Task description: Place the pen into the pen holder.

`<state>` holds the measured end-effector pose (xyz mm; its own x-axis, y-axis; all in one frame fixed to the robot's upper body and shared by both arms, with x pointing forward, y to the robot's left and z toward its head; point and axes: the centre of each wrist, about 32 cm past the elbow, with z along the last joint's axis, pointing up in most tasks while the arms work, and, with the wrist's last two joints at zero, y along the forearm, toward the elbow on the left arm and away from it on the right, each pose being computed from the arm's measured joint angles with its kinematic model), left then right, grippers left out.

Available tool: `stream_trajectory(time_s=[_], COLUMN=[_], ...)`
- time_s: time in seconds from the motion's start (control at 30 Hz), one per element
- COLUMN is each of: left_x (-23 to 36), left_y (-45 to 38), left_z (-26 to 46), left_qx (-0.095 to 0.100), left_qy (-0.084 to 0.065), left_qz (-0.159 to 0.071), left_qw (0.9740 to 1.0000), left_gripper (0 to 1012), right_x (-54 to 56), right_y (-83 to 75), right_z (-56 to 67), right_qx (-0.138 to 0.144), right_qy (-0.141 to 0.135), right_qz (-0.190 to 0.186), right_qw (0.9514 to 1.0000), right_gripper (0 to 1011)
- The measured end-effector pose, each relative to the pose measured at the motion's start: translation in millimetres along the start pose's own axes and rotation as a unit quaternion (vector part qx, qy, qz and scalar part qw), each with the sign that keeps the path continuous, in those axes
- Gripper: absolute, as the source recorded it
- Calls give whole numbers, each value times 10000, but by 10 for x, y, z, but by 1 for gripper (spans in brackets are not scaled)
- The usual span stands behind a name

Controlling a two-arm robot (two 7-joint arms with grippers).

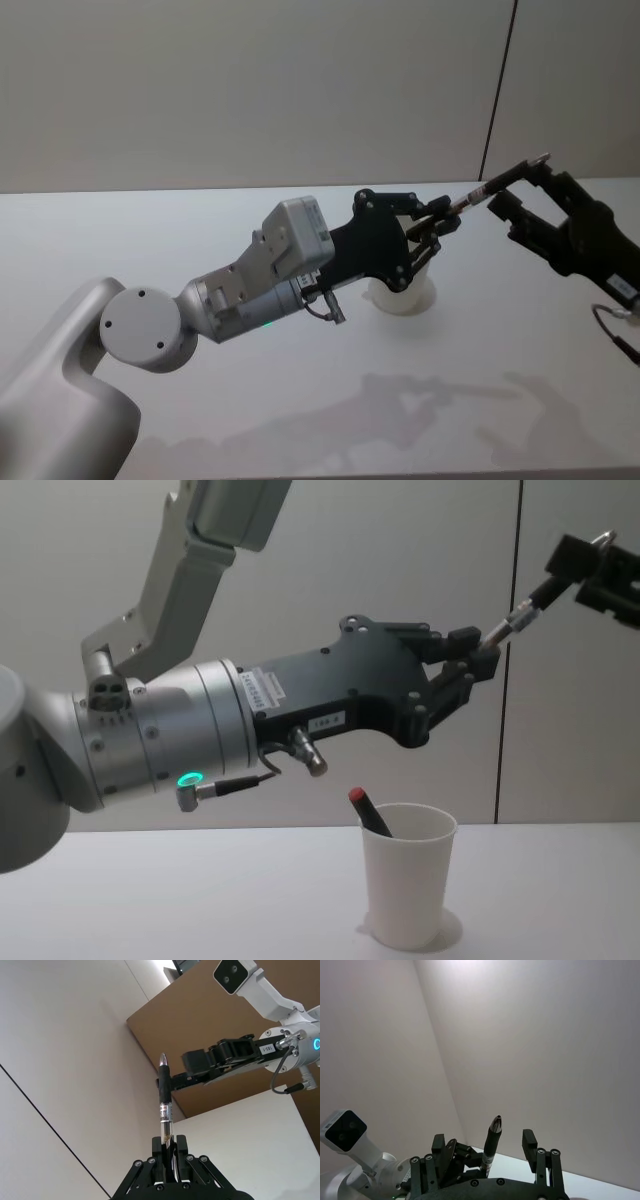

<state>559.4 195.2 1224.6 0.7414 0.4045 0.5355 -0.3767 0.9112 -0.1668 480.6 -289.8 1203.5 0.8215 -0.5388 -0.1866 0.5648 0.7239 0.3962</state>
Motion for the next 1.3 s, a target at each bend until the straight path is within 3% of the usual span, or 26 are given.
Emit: stream_trajectory(time_s=[0.53,0.97,1.3], left_x=[0,0,0], left_y=[0,0,0], left_z=[0,0,0], left_qx=[0,2,1], left_qy=[0,1,1], left_qz=[0,1,4], left_qw=[10000,10000,10000], left_gripper=[175,175,175], right_x=[20,13,6], right_y=[134,196,216], right_z=[-65,-82,-78], right_qx=[-35,-38,-36], right_qy=[35,57,55], right_qz=[-95,-114,-138], right_qw=[9999,9999,9999], right_gripper=[564,133,130])
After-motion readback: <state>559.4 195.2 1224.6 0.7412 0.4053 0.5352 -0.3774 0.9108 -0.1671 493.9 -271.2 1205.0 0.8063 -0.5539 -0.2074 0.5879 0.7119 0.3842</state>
